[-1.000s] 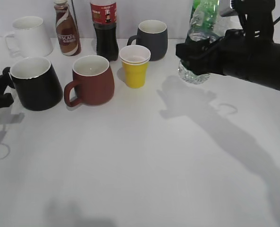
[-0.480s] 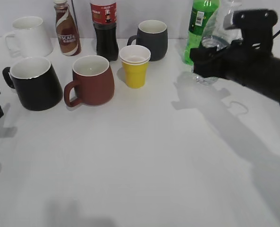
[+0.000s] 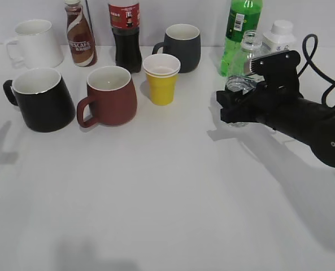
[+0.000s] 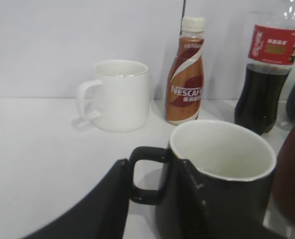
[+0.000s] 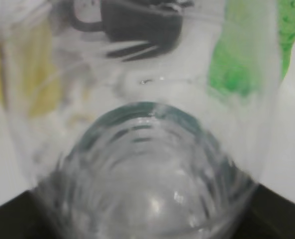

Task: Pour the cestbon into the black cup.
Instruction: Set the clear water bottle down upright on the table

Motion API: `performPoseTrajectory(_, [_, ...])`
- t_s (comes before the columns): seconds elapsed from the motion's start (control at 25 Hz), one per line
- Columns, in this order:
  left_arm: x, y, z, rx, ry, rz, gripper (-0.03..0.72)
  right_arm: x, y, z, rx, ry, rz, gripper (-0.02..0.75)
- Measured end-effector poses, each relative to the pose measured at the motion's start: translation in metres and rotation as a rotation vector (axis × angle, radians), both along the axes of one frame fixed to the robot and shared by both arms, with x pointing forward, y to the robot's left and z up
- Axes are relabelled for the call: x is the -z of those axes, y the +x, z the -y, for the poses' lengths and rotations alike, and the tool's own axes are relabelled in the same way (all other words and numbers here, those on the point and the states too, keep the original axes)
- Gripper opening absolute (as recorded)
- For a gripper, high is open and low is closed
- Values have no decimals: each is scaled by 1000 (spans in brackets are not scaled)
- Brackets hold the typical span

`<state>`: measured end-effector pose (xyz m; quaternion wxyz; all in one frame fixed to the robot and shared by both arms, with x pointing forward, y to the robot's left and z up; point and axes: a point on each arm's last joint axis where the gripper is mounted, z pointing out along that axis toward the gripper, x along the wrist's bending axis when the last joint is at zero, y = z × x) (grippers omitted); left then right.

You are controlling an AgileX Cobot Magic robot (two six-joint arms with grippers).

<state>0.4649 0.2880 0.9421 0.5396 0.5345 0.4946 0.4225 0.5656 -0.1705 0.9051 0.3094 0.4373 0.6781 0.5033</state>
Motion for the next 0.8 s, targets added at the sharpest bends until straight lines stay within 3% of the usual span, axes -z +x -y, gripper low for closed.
performPoseTrajectory(0.28, [-1,-1,2,25,8,6,249,-1,-1,-2,-35,-15,17,462])
performPoseTrajectory(0.6, [-1,-1,3,40,13,6,249,-3,0,-2,-32,-1,39,572])
performPoseTrajectory(0.8, [-1,-1,5,61,19,6,249,-6,0,-3,-33,16,70,588])
